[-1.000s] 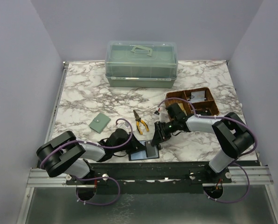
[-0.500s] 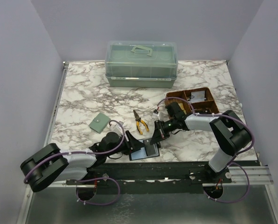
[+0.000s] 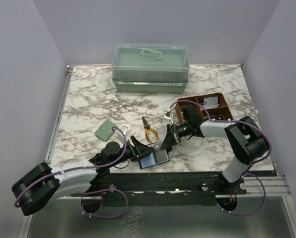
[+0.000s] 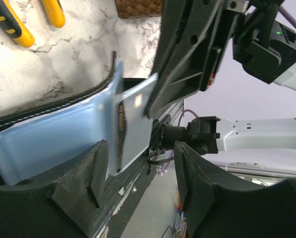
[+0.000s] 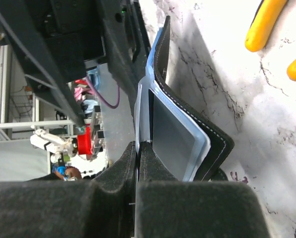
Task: Take the credit cards out of the card holder
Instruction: Remove the credit card from the card holder.
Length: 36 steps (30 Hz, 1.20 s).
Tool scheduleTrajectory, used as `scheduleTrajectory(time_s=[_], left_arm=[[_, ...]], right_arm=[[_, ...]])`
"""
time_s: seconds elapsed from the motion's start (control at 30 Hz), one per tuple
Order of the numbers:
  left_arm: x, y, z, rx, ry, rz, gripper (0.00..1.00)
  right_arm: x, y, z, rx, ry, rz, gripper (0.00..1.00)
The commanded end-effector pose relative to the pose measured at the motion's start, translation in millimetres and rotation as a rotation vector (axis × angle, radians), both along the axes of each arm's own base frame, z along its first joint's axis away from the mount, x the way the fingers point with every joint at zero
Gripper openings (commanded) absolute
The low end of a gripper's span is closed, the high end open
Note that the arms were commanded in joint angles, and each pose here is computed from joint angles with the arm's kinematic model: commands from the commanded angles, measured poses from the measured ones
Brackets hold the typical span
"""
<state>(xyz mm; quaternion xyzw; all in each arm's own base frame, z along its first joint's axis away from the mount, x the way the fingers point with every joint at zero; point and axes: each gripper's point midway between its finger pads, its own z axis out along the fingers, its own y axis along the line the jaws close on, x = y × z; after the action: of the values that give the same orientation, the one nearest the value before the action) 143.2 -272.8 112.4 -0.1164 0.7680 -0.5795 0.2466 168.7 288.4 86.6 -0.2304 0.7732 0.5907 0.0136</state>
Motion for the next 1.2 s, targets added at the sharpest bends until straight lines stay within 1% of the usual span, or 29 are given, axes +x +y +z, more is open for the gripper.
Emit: scheduleTrajectory(time_s=[0.0, 0.07, 0.17, 0.33, 0.5, 0.77, 0.9, 0.93, 1.03, 1.17], left_arm=[[9, -8, 7, -0.016, -0.015, 0.009, 0.58], [10, -13, 10, -0.029, -0.023, -0.003, 0.55], [10, -19, 11, -0.041, -0.026, -0.025, 0.46], [9, -21, 12, -0.061, -0.028, -0.036, 0.38], [9, -18, 13, -0.068, -0.035, -0.024, 0.32], [8, -23, 12, -0.071, -0.031, -0.049, 0.31], [9, -27, 14, -0.080, -0.039, -0.060, 0.29], [9, -28, 16, -0.085, -0.044, -0.065, 0.30], [7, -30, 22, -0.105, -0.067, -0.082, 0.38], [7, -27, 32, -0.136, -0.105, -0.074, 0.38]], right_arm=[[-6, -4, 17, 0.116, 0.002, 0.062, 0.00], [-7, -4, 17, 0.119, 0.006, 0.063, 0.00], [-7, -4, 16, 0.119, 0.017, 0.067, 0.00], [-6, -5, 15, 0.115, 0.022, 0.061, 0.00], [-4, -7, 13, 0.114, 0.035, 0.056, 0.00], [-10, -8, 23, 0.163, 0.052, 0.087, 0.00], [-13, -9, 29, 0.190, 0.064, 0.108, 0.00], [-14, -9, 30, 0.197, 0.066, 0.113, 0.00], [-14, -10, 31, 0.202, 0.074, 0.115, 0.00], [-13, -10, 31, 0.200, 0.079, 0.110, 0.00]])
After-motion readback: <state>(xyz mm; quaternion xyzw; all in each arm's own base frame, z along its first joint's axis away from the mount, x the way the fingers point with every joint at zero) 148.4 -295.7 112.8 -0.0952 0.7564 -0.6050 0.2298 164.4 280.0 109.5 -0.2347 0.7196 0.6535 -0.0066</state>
